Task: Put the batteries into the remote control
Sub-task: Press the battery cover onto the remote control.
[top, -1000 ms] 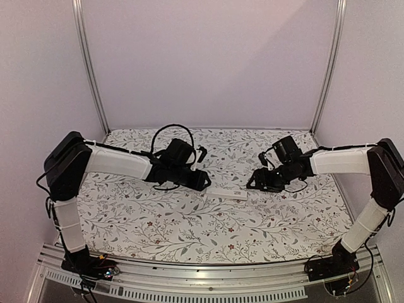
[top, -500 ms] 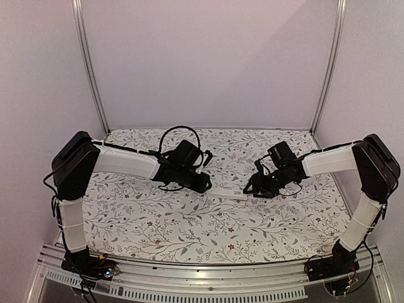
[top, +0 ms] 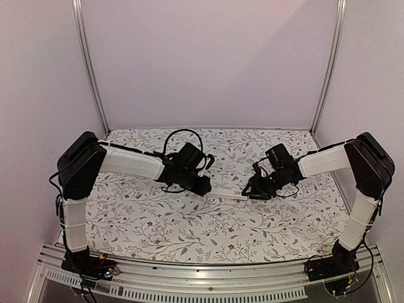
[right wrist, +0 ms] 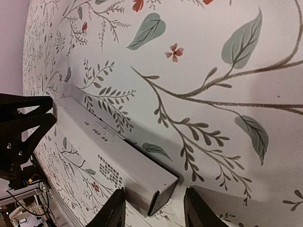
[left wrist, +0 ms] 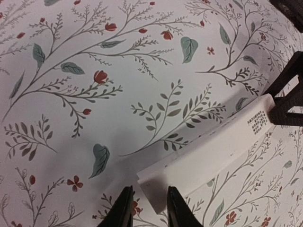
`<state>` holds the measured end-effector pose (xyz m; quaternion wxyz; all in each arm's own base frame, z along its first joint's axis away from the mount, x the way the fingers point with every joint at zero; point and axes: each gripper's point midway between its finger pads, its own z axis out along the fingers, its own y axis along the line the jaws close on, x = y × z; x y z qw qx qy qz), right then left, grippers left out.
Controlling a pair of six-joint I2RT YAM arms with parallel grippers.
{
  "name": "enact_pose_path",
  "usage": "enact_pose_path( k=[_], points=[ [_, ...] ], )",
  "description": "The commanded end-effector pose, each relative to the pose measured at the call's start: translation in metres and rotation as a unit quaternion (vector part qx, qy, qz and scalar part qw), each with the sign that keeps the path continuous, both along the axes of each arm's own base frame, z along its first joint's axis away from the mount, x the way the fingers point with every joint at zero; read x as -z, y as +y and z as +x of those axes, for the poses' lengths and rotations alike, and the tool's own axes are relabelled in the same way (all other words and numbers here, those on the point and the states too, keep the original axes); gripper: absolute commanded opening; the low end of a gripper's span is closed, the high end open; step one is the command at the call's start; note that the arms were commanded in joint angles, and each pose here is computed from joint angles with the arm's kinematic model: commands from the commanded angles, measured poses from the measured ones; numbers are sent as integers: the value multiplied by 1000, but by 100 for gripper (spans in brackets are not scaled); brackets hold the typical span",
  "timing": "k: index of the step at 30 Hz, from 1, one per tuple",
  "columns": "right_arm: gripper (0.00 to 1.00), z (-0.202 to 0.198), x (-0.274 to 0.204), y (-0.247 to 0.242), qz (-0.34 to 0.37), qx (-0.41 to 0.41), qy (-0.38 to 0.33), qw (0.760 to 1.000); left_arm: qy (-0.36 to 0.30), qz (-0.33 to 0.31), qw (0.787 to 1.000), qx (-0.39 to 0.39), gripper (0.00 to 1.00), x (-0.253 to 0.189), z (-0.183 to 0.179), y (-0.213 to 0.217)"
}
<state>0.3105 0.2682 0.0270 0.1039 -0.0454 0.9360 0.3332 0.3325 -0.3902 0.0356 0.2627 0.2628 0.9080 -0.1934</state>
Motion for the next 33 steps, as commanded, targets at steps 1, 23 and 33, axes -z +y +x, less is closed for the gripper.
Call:
enact_pose_path(
  k=[1,23,33],
  points=[
    [41,4,4,3,7,1,5,1000,6,14,1000,14,24,7,-8,-7],
    [24,5,-2,12,38,-5,4,999,48,6,998,36,10,21,-34,-19],
    [22,4,-4,22,73,-12,14,997,77,-21,995,65,9,26,-56,-45]
  ],
)
